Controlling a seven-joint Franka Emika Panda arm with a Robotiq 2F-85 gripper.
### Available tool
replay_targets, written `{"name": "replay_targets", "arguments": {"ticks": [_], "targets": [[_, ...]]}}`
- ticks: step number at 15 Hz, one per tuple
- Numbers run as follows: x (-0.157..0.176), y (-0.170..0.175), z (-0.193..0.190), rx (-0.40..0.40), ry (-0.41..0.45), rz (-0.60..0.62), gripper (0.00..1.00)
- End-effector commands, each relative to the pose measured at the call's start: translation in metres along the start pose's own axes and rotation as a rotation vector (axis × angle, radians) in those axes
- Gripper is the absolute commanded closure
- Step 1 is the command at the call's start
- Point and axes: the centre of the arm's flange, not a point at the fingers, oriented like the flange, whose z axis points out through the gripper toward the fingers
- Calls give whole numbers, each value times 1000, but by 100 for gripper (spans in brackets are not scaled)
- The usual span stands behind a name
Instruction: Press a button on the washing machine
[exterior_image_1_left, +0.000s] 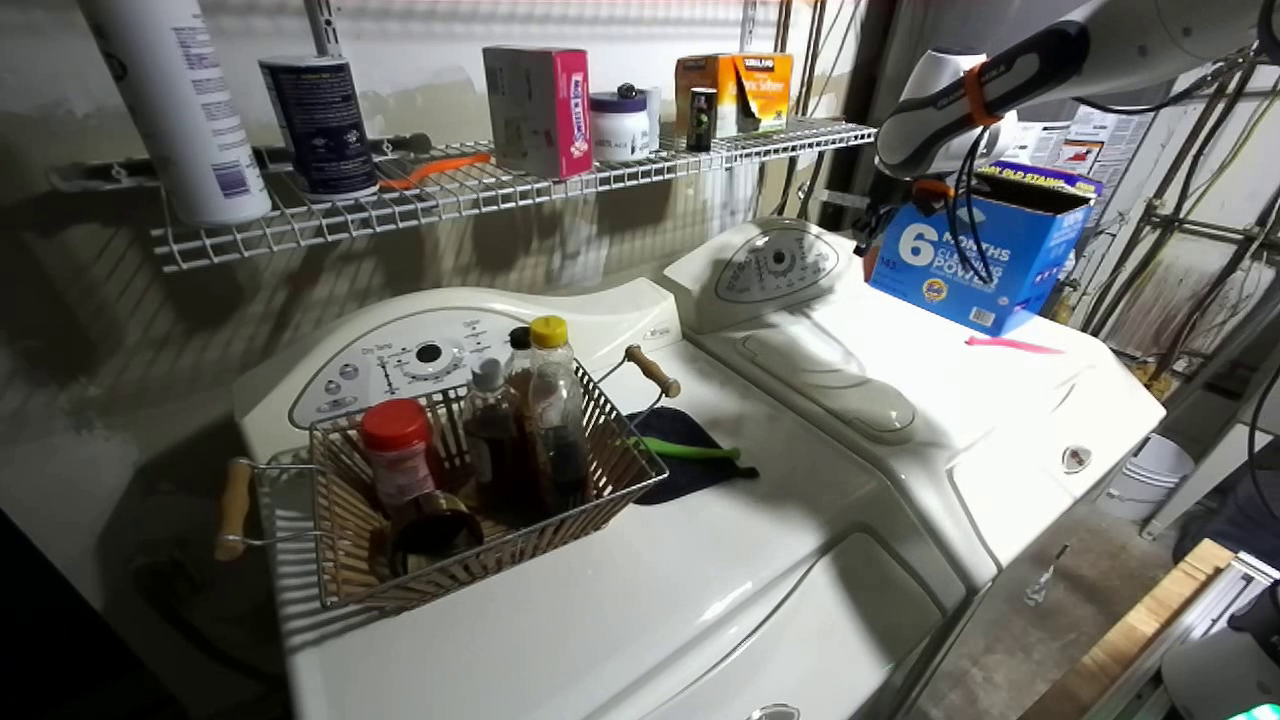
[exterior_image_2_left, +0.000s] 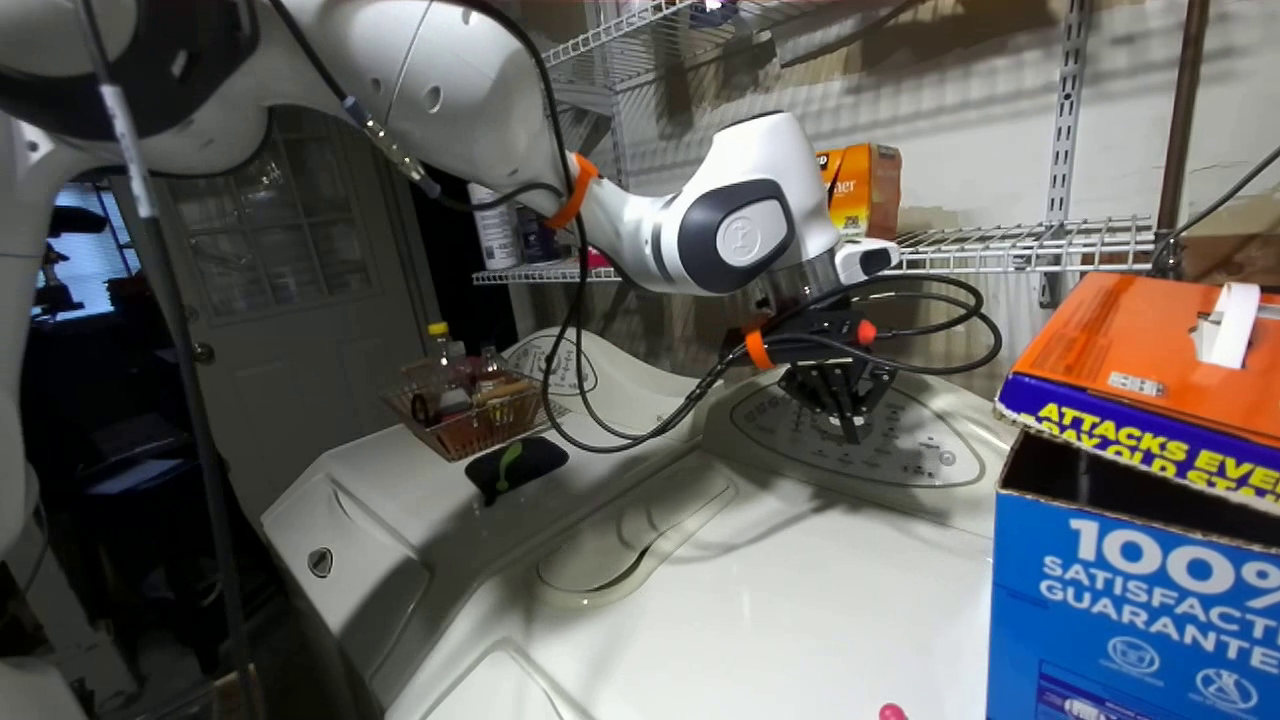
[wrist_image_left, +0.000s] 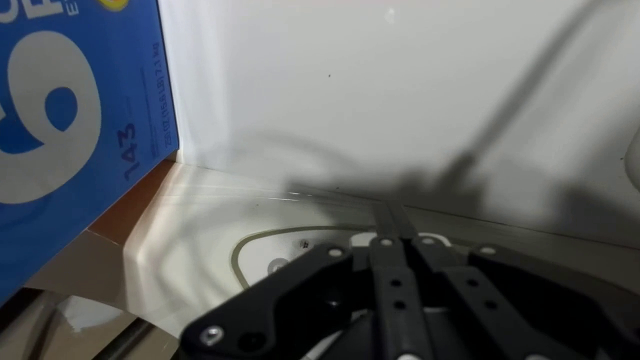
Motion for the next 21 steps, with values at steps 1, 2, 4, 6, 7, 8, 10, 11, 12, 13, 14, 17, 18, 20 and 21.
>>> {"name": "replay_targets", "arguments": {"ticks": [1, 2, 4, 6, 7, 8, 10, 11, 12, 13, 14, 17, 18, 20, 21], "targets": [[26, 17, 20, -9, 35, -12, 100], [29, 18, 24, -14, 38, -11, 100], [35, 20, 30, -21, 46, -11, 100], [40, 21, 36, -25, 49, -5, 100], [42, 23, 39, -26, 52, -1, 100], [44, 24, 42, -30, 53, -1, 100], [47, 27, 47, -36, 58, 6, 100], [48, 29, 51, -38, 57, 7, 100], [48, 31, 54, -41, 54, 9, 100], [48, 32, 58, -46, 50, 9, 100], [48, 34, 60, -47, 52, 13, 100], [49, 39, 67, -65, 62, 33, 100], [50, 41, 70, -70, 70, 35, 100], [54, 43, 73, -87, 76, 32, 100], [55, 44, 75, -100, 78, 34, 100]]}}
